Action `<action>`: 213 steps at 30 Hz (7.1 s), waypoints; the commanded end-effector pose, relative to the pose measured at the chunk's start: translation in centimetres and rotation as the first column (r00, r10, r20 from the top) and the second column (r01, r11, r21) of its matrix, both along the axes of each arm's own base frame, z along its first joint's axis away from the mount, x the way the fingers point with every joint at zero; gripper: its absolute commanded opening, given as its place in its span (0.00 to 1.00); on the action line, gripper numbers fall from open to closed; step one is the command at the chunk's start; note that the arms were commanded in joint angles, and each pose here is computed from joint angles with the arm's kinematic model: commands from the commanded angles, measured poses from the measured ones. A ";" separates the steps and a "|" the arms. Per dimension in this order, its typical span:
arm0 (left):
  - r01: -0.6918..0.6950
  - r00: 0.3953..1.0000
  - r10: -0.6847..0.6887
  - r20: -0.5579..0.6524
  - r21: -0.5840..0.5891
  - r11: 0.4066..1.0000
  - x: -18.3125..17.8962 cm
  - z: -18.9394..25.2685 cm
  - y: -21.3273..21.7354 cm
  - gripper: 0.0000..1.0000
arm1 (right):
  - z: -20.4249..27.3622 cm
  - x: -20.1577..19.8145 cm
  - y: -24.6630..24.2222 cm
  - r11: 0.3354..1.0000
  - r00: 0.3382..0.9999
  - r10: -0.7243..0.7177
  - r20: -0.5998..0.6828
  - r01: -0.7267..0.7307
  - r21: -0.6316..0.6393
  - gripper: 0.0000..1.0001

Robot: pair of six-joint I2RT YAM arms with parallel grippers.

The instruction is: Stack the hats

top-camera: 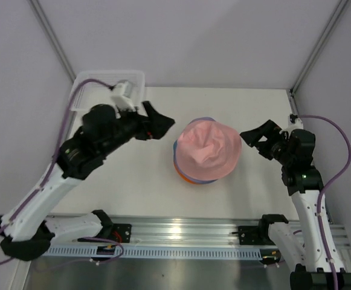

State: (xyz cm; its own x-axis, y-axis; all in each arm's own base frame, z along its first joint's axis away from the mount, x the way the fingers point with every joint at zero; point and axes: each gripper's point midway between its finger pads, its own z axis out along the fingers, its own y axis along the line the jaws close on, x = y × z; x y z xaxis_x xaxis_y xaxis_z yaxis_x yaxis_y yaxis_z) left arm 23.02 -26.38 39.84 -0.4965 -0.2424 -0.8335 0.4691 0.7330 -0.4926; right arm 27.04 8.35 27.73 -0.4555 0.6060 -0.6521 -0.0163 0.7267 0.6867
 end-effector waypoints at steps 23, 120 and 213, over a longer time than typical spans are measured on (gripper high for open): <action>0.007 0.956 -0.126 -0.266 -0.407 0.913 2.3 -11.6 2.3 0.78 | -6.4 -0.2 2.0 0.985 0.990 0.137 -0.015 -0.135 0.104 0.00; 0.085 0.867 -0.278 -0.414 -0.427 0.901 4.8 -20.1 -3.1 0.60 | -10.9 0.9 3.0 0.928 0.980 0.193 -0.044 -0.168 0.333 0.00; -0.272 0.955 0.268 0.126 0.010 0.962 6.8 1.4 14.0 1.00 | 11.1 5.7 -4.0 0.967 0.950 0.011 0.313 0.070 -0.245 1.00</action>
State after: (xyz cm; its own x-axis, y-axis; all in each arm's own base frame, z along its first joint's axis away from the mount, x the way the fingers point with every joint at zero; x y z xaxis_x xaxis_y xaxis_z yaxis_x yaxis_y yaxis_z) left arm 28.34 -12.90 41.35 -0.2531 -0.3869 -0.8867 0.3160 0.8332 -0.4538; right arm 32.77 5.72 36.84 -0.2669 0.4541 -0.8500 -0.2053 0.8350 0.5105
